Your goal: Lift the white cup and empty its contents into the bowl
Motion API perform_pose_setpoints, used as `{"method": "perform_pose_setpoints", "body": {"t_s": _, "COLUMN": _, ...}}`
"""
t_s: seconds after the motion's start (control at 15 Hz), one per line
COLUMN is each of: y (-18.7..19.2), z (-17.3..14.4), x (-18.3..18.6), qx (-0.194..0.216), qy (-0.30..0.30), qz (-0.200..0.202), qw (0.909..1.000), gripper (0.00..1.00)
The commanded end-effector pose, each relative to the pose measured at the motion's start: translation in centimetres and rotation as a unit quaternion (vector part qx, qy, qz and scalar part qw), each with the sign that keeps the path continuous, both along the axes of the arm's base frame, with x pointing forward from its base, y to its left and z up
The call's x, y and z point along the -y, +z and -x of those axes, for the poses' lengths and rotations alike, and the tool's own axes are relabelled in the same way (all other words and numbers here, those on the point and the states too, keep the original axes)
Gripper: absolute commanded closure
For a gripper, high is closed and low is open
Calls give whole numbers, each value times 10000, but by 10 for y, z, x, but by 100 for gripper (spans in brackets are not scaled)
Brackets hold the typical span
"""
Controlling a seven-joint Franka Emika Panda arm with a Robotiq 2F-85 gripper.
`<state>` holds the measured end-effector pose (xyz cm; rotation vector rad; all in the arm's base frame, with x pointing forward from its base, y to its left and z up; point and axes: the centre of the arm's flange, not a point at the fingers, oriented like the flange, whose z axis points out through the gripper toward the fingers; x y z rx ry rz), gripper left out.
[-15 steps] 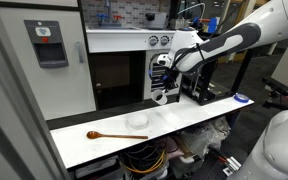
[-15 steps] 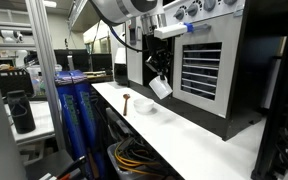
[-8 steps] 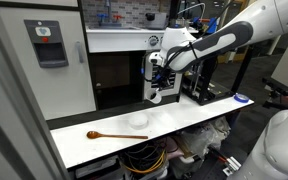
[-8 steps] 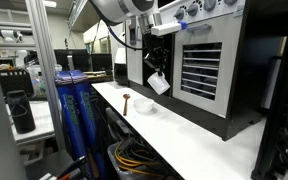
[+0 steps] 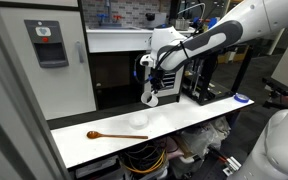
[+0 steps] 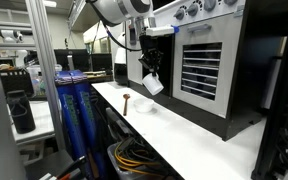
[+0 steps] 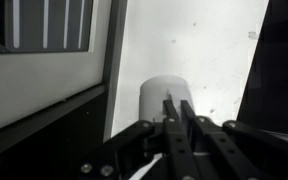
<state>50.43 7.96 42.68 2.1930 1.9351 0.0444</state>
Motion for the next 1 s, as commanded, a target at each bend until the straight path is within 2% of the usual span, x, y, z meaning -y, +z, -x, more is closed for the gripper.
{"method": "perform_pose_setpoints", "body": {"t_s": 0.0, "y": 2, "z": -8, "x": -13, "qx": -229, "qy": -20, "qz": 251, "qw": 9994, "gripper": 98}}
{"method": "perform_pose_setpoints", "body": {"t_s": 0.4, "y": 2, "z": -4, "x": -30, "qx": -461, "qy": 18, "qz": 642, "qw": 9969, "gripper": 98}}
{"method": "perform_pose_setpoints", "body": {"t_s": 0.93, "y": -7, "z": -15, "x": -47, "qx": -515, "qy": 10, "qz": 1026, "qw": 9934, "gripper": 98}}
